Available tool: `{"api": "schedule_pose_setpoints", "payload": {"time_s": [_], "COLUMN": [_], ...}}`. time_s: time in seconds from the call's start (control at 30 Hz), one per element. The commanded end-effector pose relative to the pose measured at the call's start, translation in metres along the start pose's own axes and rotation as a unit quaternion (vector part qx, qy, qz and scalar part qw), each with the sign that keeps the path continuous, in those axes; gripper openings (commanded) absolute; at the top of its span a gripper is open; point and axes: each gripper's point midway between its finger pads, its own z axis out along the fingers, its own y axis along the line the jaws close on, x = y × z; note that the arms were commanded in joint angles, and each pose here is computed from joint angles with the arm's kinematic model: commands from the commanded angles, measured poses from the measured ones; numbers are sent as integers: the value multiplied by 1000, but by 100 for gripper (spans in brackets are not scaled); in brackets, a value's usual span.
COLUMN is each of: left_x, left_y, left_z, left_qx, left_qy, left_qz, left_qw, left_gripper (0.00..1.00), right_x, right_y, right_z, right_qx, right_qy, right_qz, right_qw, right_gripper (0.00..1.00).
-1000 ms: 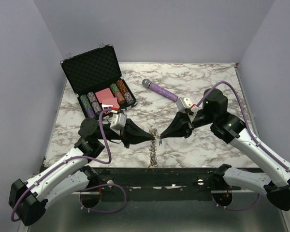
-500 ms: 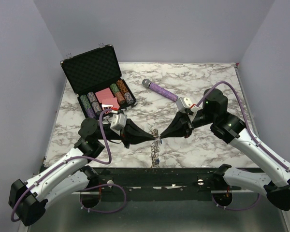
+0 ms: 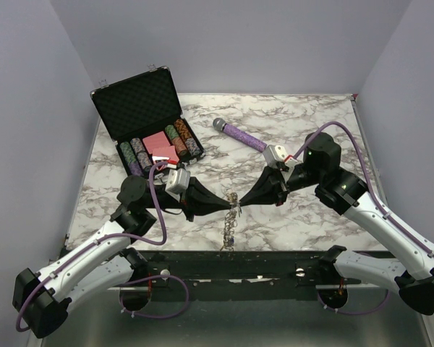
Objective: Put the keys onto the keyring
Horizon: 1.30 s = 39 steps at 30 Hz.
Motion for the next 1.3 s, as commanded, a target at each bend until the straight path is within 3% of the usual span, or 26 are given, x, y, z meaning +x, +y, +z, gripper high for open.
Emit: {"api": "schedule_pose_setpoints", "payload": {"time_s": [0.0,1.27], "left_x": [-30,-34], "left_y": [-5,8], "left_z": [4,1], "left_qx": [-5,-81], "left_qy": [-33,-33], "left_qz": [32,45], "left_qw": [999,995], "left_gripper": [0,0], "right_x": [-10,-11], "right_y": [-7,-24], "right_z": [1,0], "right_qx": [19,67], "right_qy": [-4,-1], "right_qz": [-16,0], "right_qw": [1000,998], "right_gripper": [0,0]}}
